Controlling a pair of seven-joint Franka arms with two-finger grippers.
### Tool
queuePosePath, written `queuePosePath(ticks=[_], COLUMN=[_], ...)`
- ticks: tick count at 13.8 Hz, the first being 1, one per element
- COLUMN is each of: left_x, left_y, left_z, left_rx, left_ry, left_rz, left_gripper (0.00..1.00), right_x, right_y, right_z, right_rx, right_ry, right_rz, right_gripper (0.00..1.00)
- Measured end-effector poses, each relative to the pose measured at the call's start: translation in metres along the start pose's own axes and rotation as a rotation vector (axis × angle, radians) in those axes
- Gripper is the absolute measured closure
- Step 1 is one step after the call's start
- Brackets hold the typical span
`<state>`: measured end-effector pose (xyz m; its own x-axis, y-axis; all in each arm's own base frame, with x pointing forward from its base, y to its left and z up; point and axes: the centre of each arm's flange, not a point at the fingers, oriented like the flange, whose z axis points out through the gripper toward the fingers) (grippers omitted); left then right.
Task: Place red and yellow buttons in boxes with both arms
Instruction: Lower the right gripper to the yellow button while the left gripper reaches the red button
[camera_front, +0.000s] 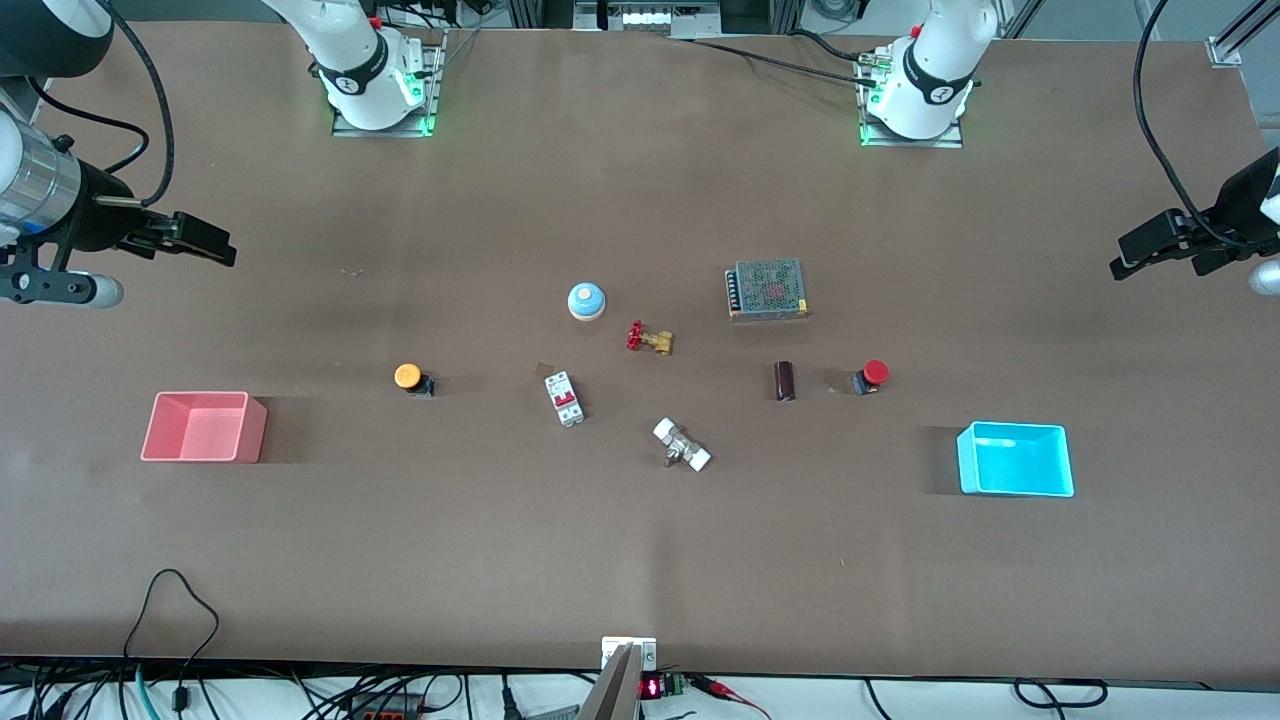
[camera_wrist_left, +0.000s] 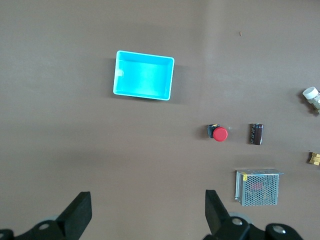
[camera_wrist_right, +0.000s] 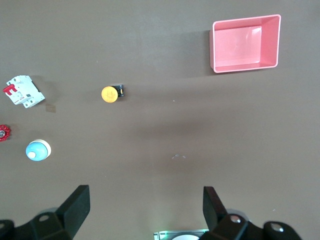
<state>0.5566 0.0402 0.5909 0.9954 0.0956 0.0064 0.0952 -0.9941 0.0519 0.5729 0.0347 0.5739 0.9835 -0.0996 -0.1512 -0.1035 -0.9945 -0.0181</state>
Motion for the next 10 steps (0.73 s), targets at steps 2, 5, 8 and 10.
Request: queuePosePath(ticks=[2,5,8,10], left_x=[0.0,0.0,0.003,0.015], left_y=[0.0,0.001,0.004,0.012], left_z=[0.0,0.0,0.008,0.031], left_rx=[0.0,0.0,-0.001,-0.003], left_ry=[0.0,0.0,-0.015,-0.049], left_rz=[-0.002,-0.002,0.003,0.018], left_gripper=[0.0,0.0,0.0,0.0], right_x=[0.0,0.0,0.001,0.008], right_y=[0.001,0.0,-0.011,-0.03], right_z=[0.0,0.0,0.007,0.023], right_rx=[0.0,0.0,-0.002,-0.006], right_ry=[0.0,0.0,-0.013,-0.028], right_rz=[0.001,0.0,-0.02,-0.049], right_gripper=[0.0,0.0,0.0,0.0])
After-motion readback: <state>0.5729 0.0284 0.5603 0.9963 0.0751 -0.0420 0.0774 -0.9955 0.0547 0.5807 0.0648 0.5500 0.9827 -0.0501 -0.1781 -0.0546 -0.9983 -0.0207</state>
